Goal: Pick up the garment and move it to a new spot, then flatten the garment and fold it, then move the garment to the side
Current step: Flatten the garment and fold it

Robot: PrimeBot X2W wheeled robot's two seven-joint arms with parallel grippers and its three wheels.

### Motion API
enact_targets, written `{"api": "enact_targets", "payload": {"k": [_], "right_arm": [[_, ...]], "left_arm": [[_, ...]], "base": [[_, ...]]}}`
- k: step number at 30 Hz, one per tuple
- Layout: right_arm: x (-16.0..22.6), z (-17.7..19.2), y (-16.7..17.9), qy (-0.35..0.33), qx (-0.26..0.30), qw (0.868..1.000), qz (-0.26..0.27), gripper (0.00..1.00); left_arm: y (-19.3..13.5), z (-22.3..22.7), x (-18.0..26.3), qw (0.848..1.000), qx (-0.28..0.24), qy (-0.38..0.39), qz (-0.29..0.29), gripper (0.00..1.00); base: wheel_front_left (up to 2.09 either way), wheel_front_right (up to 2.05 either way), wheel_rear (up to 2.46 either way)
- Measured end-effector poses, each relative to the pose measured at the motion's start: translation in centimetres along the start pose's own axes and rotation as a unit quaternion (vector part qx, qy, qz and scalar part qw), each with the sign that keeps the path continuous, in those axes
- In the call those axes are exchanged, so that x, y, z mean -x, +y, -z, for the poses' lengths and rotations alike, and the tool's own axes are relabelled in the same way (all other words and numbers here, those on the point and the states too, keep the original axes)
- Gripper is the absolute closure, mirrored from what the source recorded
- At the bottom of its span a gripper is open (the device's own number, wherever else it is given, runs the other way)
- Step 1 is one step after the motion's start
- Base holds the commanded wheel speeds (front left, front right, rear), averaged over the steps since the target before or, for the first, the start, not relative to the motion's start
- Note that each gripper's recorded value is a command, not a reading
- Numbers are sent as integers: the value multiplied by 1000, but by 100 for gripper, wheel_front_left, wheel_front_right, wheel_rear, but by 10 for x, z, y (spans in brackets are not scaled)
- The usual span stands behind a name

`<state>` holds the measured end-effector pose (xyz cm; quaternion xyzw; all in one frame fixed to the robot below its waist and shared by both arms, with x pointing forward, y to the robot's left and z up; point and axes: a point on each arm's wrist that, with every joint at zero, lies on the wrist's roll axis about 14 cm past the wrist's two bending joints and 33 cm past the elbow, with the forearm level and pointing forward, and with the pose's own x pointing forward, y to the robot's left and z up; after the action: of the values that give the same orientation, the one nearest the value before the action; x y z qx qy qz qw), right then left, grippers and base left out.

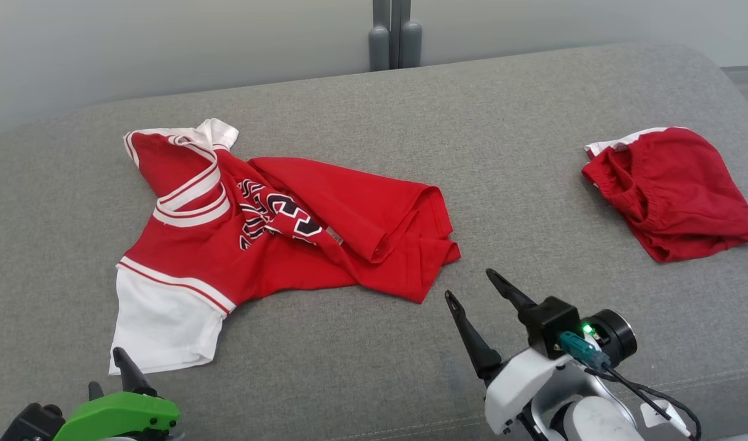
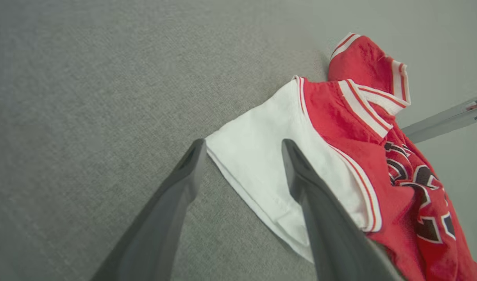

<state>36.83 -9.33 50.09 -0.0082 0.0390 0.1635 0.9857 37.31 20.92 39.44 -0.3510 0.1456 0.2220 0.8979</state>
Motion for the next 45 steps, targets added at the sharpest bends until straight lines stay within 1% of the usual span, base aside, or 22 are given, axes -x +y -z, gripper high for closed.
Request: {"api": "enact_targets", "payload": {"k": [2,5,7,12,13,17,20,25,28,33,34,35,36,37,38,39,40,41,42,45], "right_arm": [[-4,6,4,23,17,1000,-10,0],[-9,20,3,70,50,996,-20,0],[-14,27,1,97,74,992,-26,0],[-30,32,4,127,114,984,-46,0],[-30,32,4,127,114,984,-46,0],[-38,44,13,151,128,978,-66,0],[-41,53,17,169,138,973,-77,0],[-48,67,23,191,149,966,-94,0],[-54,74,22,202,154,962,-95,0],[-59,88,25,220,156,958,-103,0],[-60,91,25,225,155,956,-104,5],[-62,93,26,227,155,956,-105,27],[-64,93,26,227,156,956,-106,38],[-66,94,27,228,156,955,-106,53],[-67,96,28,229,156,955,-108,56],[-68,97,28,231,156,954,-109,67],[-69,98,29,231,156,954,-110,75],[-71,99,29,232,156,954,-111,85],[-72,100,30,231,155,954,-112,100],[-77,98,31,226,153,955,-112,100]], "left_arm": [[-1,-8,3,1000,-24,-16,10,0],[-14,-25,10,994,-82,-56,44,0],[-27,-37,18,986,-120,-86,72,0],[-47,-62,39,967,-175,-151,109,0],[-47,-62,39,967,-175,-151,109,0],[-55,-61,55,953,-214,-166,139,0],[-62,-60,65,944,-228,-172,163,0],[-67,-50,77,934,-250,-164,198,0],[-70,-44,82,926,-263,-157,219,0],[-68,-35,87,920,-275,-141,239,0],[-68,-34,88,919,-277,-139,242,0],[-66,-33,88,919,-279,-137,241,0],[-64,-33,88,920,-280,-135,240,0],[-63,-31,88,918,-282,-132,243,0],[-62,-29,88,919,-284,-128,243,0],[-60,-29,88,919,-284,-126,242,0],[-59,-28,88,919,-285,-124,242,0],[-58,-26,87,920,-286,-121,241,0],[-56,-26,86,920,-287,-119,239,0],[-53,-24,84,921,-288,-114,235,0]], "base": [[0,0,0],[0,0,0],[0,0,0],[0,0,0],[0,0,0],[0,0,0],[0,0,0],[0,0,0],[0,0,0],[0,0,0],[0,0,0],[0,0,0],[0,0,0],[0,0,0],[0,0,0],[0,0,0],[0,0,0],[0,0,0],[0,0,0],[0,0,0]]}}
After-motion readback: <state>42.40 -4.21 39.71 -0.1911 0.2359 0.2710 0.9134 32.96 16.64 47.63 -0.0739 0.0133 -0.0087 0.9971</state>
